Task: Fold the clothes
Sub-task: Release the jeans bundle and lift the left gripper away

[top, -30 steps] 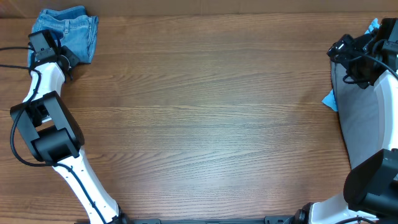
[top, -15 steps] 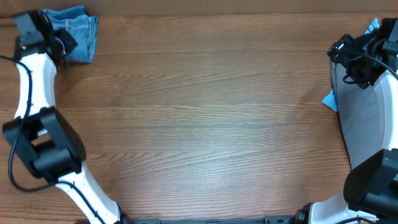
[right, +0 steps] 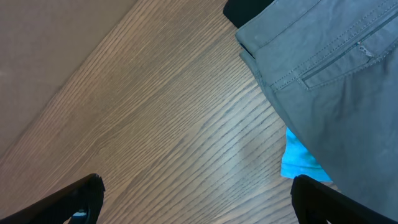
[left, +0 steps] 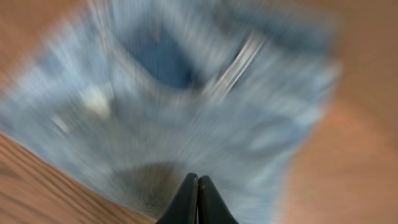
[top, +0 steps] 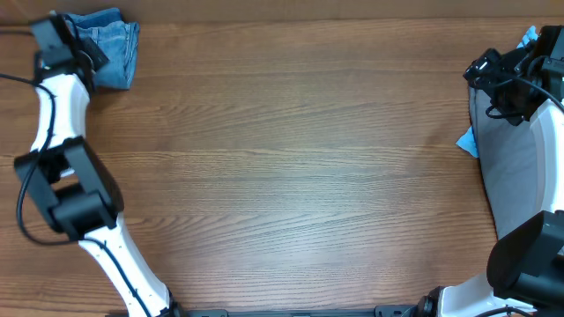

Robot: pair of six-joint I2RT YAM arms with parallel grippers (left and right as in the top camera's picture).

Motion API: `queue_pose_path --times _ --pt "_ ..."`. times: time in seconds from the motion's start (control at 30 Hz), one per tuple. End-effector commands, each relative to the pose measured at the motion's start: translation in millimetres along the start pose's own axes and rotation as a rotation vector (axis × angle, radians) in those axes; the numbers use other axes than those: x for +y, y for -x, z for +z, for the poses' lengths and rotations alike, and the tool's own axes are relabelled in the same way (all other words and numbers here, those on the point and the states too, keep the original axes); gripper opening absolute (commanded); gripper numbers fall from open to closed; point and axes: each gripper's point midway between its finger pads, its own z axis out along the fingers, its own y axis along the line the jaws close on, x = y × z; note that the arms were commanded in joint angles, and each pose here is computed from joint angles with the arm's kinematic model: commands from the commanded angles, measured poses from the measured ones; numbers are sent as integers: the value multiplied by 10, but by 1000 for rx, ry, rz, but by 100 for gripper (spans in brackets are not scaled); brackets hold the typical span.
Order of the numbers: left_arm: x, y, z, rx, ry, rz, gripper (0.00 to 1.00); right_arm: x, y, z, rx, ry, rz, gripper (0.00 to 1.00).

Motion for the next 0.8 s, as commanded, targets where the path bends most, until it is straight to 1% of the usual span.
queue_pose_path --times 0.0,0.07,0.1,0.17,0.2,0.23,0.33,0.43,0.5,0.53,0.57,0.6,0.7,0.73,0.77 --pt "204 -494 403 106 61 31 4 23 67 -29 -20 3 3 100" --pt "230 -646 495 140 68 34 4 23 67 -29 -20 3 3 100" --pt "232 -664 498 146 70 35 4 23 67 -29 -20 3 3 100" --pt "210 -607 464 132 66 48 5 23 67 -29 -20 3 3 100" --pt "191 -548 437 119 62 52 9 23 67 -29 -20 3 3 100" --pt "165 -466 389 102 56 52 15 23 67 -29 -20 3 3 100" --pt "66 -152 175 41 34 49 19 23 67 -29 -20 3 3 100" --pt "-65 183 -125 -24 -3 47 28 23 67 -29 -20 3 3 100" --pt "-184 392 -377 -67 -48 46 32 22 67 -29 -20 3 3 100" --pt "-259 497 -535 -87 -79 47 38 22 67 -29 -20 3 3 100" --pt "-327 578 -669 -104 -107 49 46 23 67 -29 -20 3 3 100" --pt "-413 665 -845 -120 -144 52 56 23 67 -29 -20 3 3 100" --pt "-629 844 -1359 -151 -245 64 92 23 67 -29 -20 3 3 100" --pt "-683 877 -1530 -155 -274 69 100 23 67 -29 -20 3 3 100" --pt "-709 897 -1655 -158 -289 70 100 23 67 -29 -20 3 3 100"
